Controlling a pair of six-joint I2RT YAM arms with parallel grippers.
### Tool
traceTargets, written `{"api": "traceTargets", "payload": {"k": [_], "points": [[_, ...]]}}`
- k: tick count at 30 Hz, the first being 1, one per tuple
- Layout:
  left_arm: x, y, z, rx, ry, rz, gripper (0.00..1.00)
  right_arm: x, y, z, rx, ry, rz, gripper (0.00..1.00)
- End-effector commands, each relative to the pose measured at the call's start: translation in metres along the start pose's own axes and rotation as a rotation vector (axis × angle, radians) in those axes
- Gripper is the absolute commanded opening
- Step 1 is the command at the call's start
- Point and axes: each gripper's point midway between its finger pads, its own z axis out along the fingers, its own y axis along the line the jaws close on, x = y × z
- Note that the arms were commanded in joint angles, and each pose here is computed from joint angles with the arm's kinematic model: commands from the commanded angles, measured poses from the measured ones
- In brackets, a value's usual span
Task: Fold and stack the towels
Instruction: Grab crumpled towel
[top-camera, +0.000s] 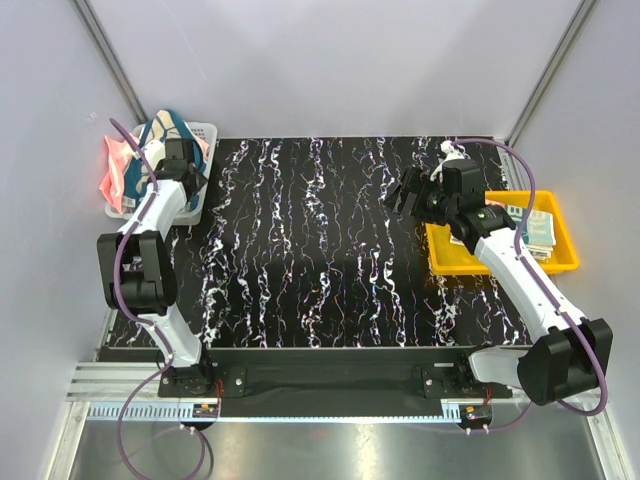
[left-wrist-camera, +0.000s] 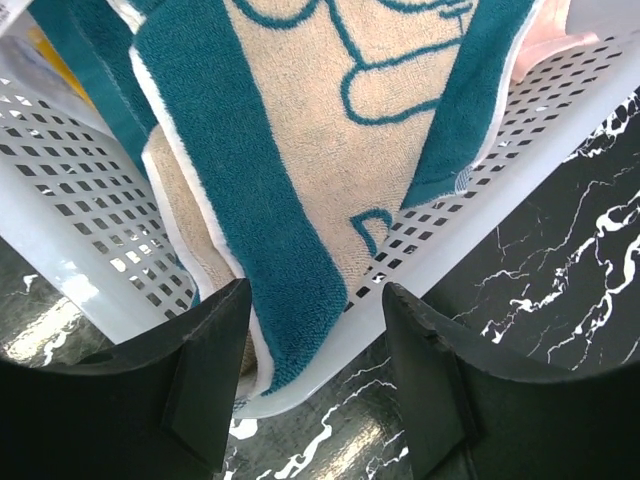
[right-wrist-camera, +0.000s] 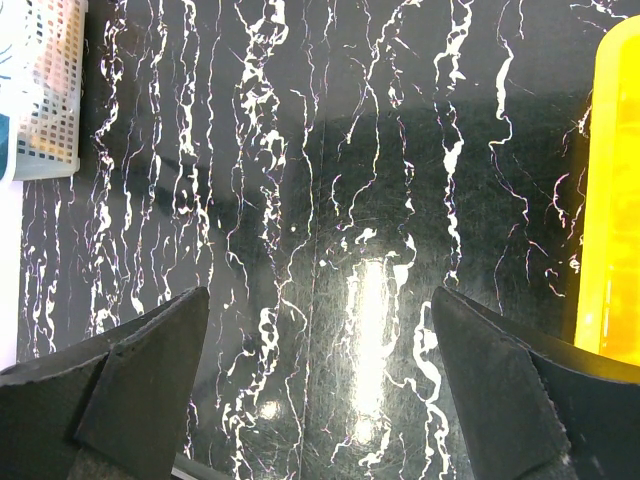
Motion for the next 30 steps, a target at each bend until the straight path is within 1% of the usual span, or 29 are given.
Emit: {"api": "traceTargets", "payload": {"k": [1, 5, 13, 16, 17, 20, 21, 24, 28, 30], "points": [[-0.003, -0.008, 0.003, 0.028, 0.0, -0.009, 0.58, -0.012, 0.009, -0.006, -0.037, -0.049, -0.009, 1.0], [0.006, -0.001, 0.005, 0.014, 0.018, -0.018, 0.56, -0.012, 0.009, -0.005, -0.034, -0.044, -0.011, 1.0], [0.023, -0.003, 0.006, 0.025, 0.055, 0.001, 0.52, -0.012, 0.007, -0.004, -0.025, -0.043, -0.01, 1.0], [0.027, 0.0, 0.006, 0.015, 0.065, 0.005, 0.45, -0.013, 0.007, -0.004, -0.021, -0.044, -0.011, 1.0], [0.026, -0.001, 0.006, 0.018, 0.064, 0.004, 0.37, -0.013, 0.007, -0.005, -0.021, -0.042, -0.01, 1.0], [0.021, -0.005, 0.003, 0.033, 0.057, 0.001, 0.21, -0.013, 0.008, -0.005, -0.024, -0.042, -0.011, 1.0], [0.021, -0.005, 0.002, 0.035, 0.058, 0.003, 0.13, -0.013, 0.008, -0.005, -0.023, -0.039, -0.011, 1.0], [0.009, -0.01, -0.005, 0.056, 0.033, 0.004, 0.0, -0.014, 0.008, -0.005, -0.024, -0.042, -0.011, 1.0], [-0.015, -0.014, -0.027, 0.092, -0.032, -0.014, 0.0, -0.015, 0.008, -0.005, -0.023, -0.043, -0.013, 1.0], [-0.035, -0.019, -0.048, 0.139, -0.092, -0.042, 0.0, -0.016, 0.008, -0.006, -0.021, -0.046, -0.015, 1.0]]}}
